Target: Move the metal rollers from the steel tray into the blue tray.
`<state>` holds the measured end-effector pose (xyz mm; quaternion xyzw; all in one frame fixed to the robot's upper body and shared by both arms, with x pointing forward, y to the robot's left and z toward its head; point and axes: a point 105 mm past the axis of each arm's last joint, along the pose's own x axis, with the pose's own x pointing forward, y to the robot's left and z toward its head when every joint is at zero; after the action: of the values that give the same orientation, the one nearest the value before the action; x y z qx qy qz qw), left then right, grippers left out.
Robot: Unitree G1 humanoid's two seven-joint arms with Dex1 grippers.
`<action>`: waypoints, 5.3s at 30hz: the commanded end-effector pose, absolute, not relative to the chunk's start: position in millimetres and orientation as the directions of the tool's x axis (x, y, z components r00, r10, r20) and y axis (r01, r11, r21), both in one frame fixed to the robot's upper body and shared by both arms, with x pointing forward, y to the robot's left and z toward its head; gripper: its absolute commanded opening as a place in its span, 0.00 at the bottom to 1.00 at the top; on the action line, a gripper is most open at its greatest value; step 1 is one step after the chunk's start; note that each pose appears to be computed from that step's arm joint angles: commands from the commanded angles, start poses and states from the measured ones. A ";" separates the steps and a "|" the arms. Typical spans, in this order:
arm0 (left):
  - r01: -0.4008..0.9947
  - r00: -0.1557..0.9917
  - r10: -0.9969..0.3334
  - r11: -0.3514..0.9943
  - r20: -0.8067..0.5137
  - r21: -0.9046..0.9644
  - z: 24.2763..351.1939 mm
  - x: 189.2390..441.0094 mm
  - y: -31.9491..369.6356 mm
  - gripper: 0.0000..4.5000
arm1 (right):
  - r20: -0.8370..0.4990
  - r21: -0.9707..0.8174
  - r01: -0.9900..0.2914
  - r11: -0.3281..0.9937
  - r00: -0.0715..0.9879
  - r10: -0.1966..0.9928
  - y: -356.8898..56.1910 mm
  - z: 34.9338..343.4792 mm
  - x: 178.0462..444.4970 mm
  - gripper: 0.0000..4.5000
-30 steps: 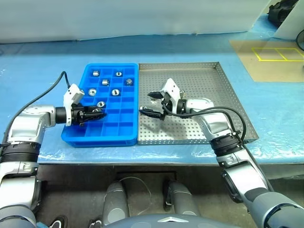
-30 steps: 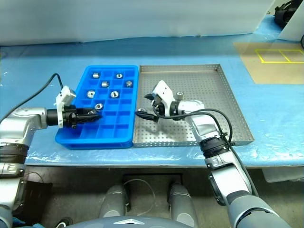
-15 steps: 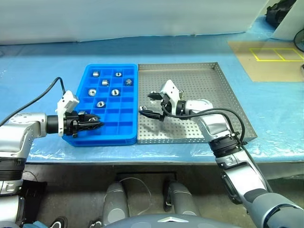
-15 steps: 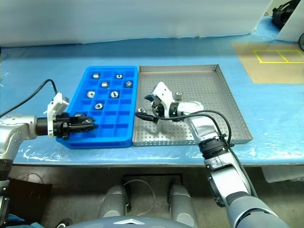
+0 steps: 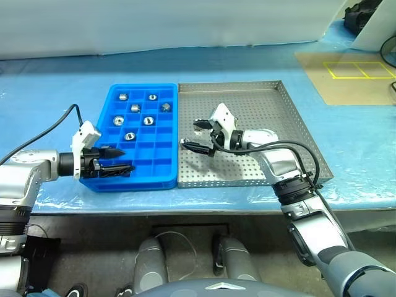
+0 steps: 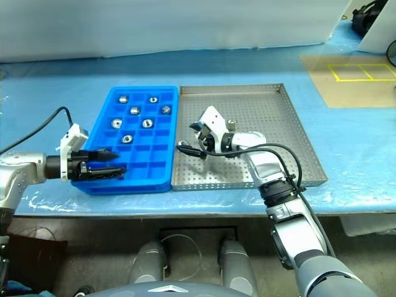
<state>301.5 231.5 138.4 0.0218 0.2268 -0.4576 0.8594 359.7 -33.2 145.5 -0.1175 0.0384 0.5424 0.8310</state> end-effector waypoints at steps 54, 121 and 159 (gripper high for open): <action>0.912 0.337 -0.925 0.367 -0.172 -0.184 189.2 298.8 173.2 1.00 | -0.200 -0.166 -0.793 0.586 0.609 0.768 5.0 96.5 402.1 0.36; 0.799 0.588 -0.804 0.594 -0.084 -0.092 211.3 297.8 220.6 1.00 | 0.172 -0.384 -0.406 0.829 0.851 0.496 -31.8 222.2 463.7 0.81; 0.861 0.482 -0.869 0.493 -0.109 -0.122 196.6 308.5 190.6 1.00 | -0.161 0.001 -0.263 0.965 0.952 0.260 -114.0 131.2 460.3 0.81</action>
<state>307.8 189.7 188.8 -0.0349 0.0924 -0.5011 0.8598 458.1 -114.9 114.8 -0.0072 0.1066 0.1314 0.9856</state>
